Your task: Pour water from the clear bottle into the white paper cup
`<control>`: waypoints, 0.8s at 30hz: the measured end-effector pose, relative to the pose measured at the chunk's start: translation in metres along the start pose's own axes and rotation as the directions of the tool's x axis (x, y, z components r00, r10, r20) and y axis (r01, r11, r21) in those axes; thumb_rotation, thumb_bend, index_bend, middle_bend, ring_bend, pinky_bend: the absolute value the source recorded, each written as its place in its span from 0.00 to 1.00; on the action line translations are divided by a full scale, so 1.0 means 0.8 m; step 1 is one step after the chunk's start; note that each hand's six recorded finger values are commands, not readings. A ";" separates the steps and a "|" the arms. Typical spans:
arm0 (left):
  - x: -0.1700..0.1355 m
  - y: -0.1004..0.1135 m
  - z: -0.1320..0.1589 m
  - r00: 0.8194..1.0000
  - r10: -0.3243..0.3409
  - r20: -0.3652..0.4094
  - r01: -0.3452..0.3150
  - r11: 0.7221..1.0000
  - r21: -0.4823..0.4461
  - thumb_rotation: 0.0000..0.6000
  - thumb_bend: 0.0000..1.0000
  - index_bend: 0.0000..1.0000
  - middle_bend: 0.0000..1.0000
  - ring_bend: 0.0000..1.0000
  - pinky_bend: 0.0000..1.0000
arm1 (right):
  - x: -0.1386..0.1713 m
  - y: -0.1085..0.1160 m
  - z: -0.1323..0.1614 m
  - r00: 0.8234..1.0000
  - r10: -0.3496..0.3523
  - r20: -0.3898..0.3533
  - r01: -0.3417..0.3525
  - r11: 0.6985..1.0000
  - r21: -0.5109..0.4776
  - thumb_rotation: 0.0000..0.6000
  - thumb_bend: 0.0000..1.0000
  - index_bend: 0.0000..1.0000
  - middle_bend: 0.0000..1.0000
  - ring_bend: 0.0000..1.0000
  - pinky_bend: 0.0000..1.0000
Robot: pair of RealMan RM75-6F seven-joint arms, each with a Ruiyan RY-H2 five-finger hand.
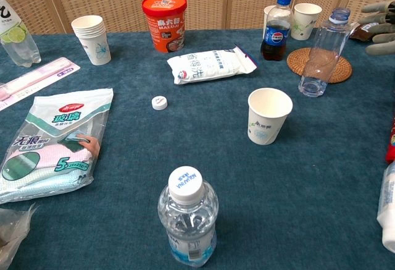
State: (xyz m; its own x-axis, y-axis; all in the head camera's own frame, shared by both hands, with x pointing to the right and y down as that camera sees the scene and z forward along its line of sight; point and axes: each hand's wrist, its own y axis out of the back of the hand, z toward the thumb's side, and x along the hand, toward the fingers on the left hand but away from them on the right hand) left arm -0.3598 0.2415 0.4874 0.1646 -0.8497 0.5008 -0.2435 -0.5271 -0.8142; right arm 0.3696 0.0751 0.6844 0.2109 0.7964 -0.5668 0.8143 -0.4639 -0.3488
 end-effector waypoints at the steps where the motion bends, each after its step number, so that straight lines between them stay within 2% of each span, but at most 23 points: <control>1: 0.000 0.001 0.001 1.000 0.001 0.001 -0.001 1.000 0.001 0.88 0.42 0.21 0.16 0.07 0.00 | -0.002 -0.001 -0.001 1.000 0.002 0.002 -0.002 1.000 -0.003 1.00 0.19 0.00 0.00 0.00 0.00; 13: 0.001 0.006 0.007 1.000 0.007 0.003 -0.007 1.000 0.014 0.88 0.42 0.21 0.16 0.07 0.00 | -0.025 -0.020 -0.015 0.999 0.030 0.012 -0.029 0.995 -0.091 1.00 0.19 0.00 0.00 0.00 0.00; 24: -0.003 0.009 0.000 1.000 0.015 -0.013 -0.015 1.000 0.012 0.88 0.42 0.21 0.16 0.07 0.00 | -0.049 -0.046 -0.003 0.997 0.073 -0.016 -0.074 0.991 -0.109 1.00 0.19 0.00 0.00 0.00 0.00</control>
State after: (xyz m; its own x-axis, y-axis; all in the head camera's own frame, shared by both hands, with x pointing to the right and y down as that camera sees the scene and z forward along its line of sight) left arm -0.3622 0.2397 0.4806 0.1490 -0.8575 0.4924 -0.2340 -0.5144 -0.8250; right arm 0.3324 0.0621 0.7209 0.2780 0.7666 -0.5788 0.8504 -0.4766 -0.2228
